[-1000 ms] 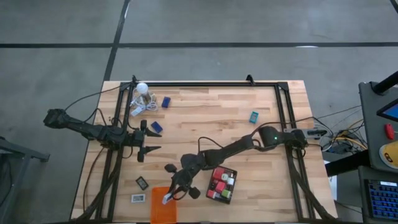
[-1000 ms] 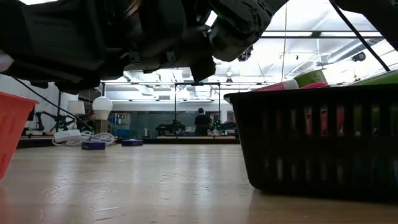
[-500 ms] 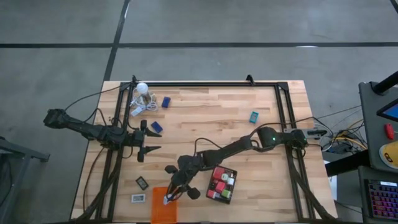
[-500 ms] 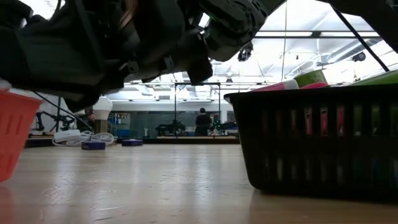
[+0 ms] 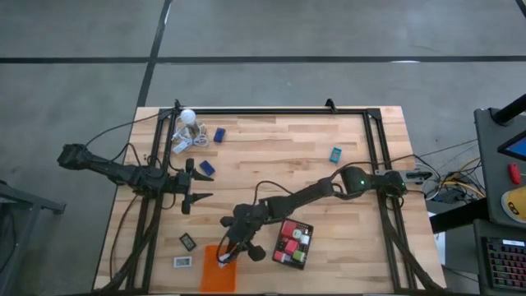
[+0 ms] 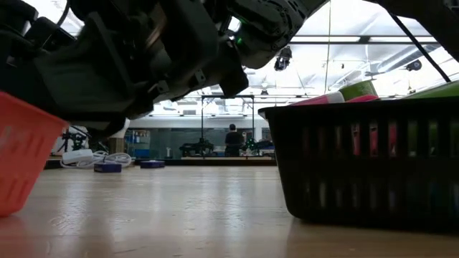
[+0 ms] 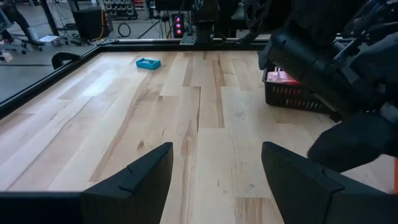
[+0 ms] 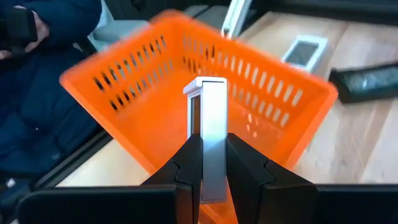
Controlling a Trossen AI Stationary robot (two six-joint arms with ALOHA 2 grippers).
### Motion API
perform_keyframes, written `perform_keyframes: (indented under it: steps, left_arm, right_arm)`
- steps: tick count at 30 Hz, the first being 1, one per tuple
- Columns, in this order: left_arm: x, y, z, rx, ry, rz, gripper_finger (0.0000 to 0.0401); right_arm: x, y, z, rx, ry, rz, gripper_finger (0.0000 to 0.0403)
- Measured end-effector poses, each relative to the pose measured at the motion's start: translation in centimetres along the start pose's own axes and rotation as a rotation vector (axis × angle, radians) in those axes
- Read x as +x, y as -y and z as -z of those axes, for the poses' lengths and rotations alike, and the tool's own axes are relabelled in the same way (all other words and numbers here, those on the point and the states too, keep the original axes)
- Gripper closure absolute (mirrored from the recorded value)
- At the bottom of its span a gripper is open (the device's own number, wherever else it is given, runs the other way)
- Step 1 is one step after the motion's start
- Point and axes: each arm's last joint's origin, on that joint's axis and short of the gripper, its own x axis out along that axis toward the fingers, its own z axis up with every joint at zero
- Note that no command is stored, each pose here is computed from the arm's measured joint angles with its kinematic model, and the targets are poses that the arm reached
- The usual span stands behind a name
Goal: Pick & Place Office items
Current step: Put the right white timer in the orange bin
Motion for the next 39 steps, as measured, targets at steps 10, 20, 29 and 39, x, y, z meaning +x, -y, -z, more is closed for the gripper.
perform_keyframes:
  steps: [10, 20, 29, 39]
  left_arm:
    - [0.0, 0.0, 0.0, 0.000, 0.000, 0.000, 0.0149]
    - [0.0, 0.0, 0.0, 0.001, -0.001, 0.000, 0.0149]
    - [0.0, 0.0, 0.0, 0.001, -0.001, 0.000, 0.0149]
    - [0.0, 0.0, 0.0, 0.000, 0.000, 0.000, 0.0149]
  right_arm:
    - [-1.3, -0.1, -0.6, 0.036, -0.083, 0.026, 0.0353]
    - [-2.3, -0.7, -0.8, 0.026, -0.202, 0.045, 0.0353]
    - [-3.6, -1.4, -2.0, -0.034, -0.262, 0.119, 0.0353]
    - [-3.3, -2.0, -1.6, -0.070, -0.310, 0.100, 0.0353]
